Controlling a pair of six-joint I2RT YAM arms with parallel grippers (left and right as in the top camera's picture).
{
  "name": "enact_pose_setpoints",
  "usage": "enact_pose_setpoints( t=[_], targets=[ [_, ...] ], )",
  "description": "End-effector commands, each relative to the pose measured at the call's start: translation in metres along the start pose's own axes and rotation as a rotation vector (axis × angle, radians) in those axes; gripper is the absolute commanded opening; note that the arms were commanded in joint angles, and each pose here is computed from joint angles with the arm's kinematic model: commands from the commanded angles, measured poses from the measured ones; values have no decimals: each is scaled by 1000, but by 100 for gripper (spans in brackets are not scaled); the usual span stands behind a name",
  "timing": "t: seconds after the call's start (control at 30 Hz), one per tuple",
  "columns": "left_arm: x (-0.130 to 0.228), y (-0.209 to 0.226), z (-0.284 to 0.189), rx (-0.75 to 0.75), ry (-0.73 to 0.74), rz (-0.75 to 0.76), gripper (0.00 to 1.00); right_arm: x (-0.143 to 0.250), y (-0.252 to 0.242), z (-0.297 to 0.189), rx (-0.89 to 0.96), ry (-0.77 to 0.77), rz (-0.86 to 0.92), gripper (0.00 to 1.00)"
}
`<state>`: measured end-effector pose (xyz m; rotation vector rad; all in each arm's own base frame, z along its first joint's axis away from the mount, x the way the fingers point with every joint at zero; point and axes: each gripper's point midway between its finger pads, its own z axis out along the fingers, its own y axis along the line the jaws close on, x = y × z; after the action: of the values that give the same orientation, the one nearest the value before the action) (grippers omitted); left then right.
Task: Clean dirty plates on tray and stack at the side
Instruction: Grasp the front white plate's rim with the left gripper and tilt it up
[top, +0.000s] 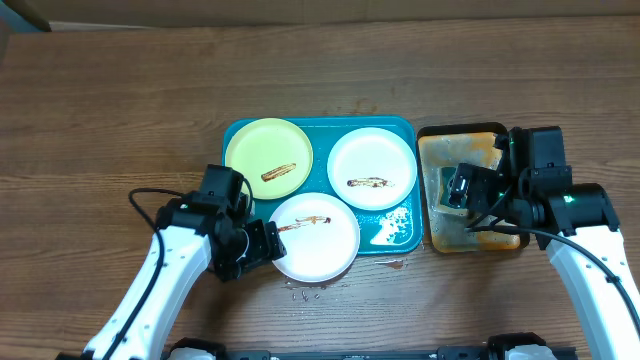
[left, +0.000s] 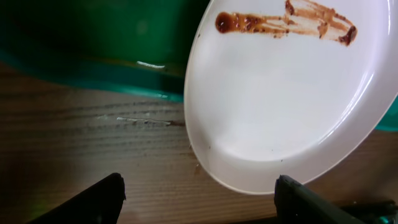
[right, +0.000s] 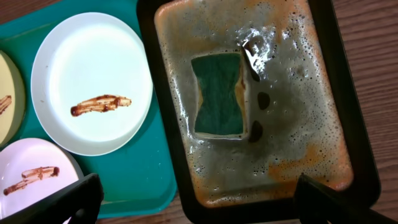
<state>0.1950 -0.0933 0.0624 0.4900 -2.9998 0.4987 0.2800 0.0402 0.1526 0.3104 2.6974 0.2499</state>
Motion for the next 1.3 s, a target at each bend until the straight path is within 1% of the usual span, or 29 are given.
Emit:
enact_pose_setpoints(
  t=[0.0, 0.07, 0.2, 0.3, 0.4, 0.5, 0.53, 0.57, 0.67, 0.73, 0.77, 0.9, 1.0, 1.03, 1.13, 1.27],
  targets=[
    [4, -3, 18, 25, 75, -50, 76, -8, 4, -8, -4, -30, -14, 100],
    [2, -2, 25, 16, 90, -58, 74, -8, 4, -8, -4, -30, -14, 100],
    [1, 1, 38, 2, 129, -74, 59, -8, 4, -8, -4, -30, -14, 100],
    [2, 5, 46, -16, 158, -87, 57, -8, 4, -8, -4, -30, -14, 100],
    [4, 8, 51, -33, 185, -98, 52, -8, 4, -8, -4, -30, -14, 100],
    [6, 11, 56, -45, 205, -107, 38, -8, 4, -8, -4, -30, -14, 100],
    [6, 11, 56, -47, 208, -109, 28, -8, 4, -8, -4, -30, -14, 100],
    [6, 11, 56, -47, 209, -109, 23, -8, 4, -8, -4, -30, -14, 100],
    [5, 11, 56, -47, 208, -109, 11, -8, 4, -8, -4, -30, -14, 100],
    [5, 11, 56, -46, 206, -110, 8, -8, 4, -8, -3, -30, -14, 100],
    [4, 11, 56, -45, 203, -104, 5, -8, 4, -8, -3, -29, -14, 100],
    [-3, 4, 49, -37, 190, -87, 4, -7, 4, -7, -3, -27, -14, 100],
    [-20, -7, 36, -27, 148, -11, 4, -7, 4, -7, -3, -27, -14, 100],
    [-33, -9, 25, -56, 107, 29, 4, -7, 4, -7, -3, -27, -14, 100],
    [-57, -10, 6, -122, 18, 107, 4, -7, 4, -7, -3, -27, -14, 100],
    [-72, -11, -2, -152, -38, 163, 4, -7, 4, -7, -3, -27, -14, 100]
  ],
)
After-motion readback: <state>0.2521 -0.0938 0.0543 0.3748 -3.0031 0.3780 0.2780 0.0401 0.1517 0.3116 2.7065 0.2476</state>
